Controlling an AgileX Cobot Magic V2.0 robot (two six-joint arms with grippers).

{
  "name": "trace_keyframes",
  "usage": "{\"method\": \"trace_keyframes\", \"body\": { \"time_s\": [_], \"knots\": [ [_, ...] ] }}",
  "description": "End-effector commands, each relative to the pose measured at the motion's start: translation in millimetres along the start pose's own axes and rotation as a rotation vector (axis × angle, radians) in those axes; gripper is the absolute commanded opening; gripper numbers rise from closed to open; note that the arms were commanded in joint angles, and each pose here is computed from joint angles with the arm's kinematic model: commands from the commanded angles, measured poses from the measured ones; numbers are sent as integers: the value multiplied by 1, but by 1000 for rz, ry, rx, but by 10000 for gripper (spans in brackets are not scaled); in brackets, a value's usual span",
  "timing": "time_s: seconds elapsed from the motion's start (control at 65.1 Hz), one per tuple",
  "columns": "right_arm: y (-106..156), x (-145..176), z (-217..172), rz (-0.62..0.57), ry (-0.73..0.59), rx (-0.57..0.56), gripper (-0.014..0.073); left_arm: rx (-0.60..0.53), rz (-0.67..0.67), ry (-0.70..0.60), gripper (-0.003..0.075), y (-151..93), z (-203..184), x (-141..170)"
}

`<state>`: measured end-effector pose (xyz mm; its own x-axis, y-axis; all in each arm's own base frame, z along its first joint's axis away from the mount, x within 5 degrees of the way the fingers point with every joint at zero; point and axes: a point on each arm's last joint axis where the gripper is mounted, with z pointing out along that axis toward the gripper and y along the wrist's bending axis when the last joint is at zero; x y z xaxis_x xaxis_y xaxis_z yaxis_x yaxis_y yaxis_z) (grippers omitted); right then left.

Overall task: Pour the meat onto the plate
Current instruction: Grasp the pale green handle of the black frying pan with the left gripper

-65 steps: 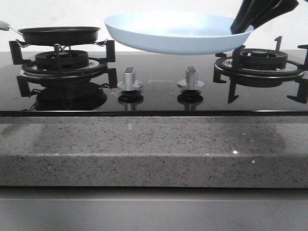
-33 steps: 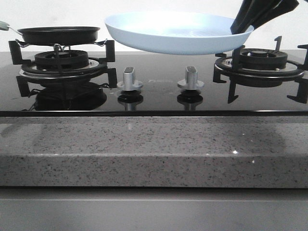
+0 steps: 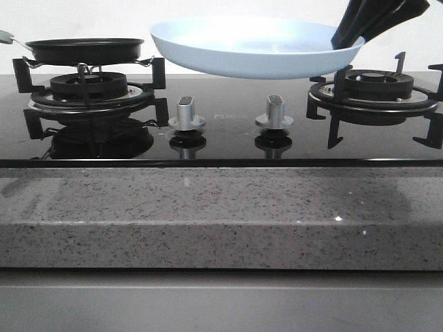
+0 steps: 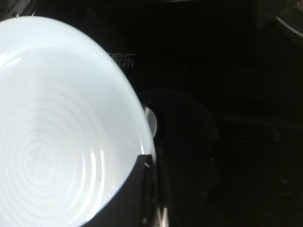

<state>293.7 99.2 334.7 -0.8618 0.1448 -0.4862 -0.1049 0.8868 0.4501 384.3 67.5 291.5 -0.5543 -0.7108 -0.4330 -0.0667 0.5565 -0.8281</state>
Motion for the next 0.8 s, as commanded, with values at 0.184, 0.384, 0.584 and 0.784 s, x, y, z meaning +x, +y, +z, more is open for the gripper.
{"method": "trace_keyframes", "body": {
  "time_s": [0.184, 0.384, 0.584, 0.784],
  "knots": [
    [9, -9, -19, 4, -102, -49, -69, 127, -24, -10, 563, -26, 10, 0],
    [9, -9, -19, 4, -102, -49, -69, 154, -11, 5, 563, -30, 17, 1],
    [9, -9, -19, 4, -102, -49, -69, 173, -24, 9, 562, -31, 18, 0],
    [9, -9, -19, 4, -102, -49, -69, 184, -24, 19, 479, -31, 17, 0]
  ]
}}
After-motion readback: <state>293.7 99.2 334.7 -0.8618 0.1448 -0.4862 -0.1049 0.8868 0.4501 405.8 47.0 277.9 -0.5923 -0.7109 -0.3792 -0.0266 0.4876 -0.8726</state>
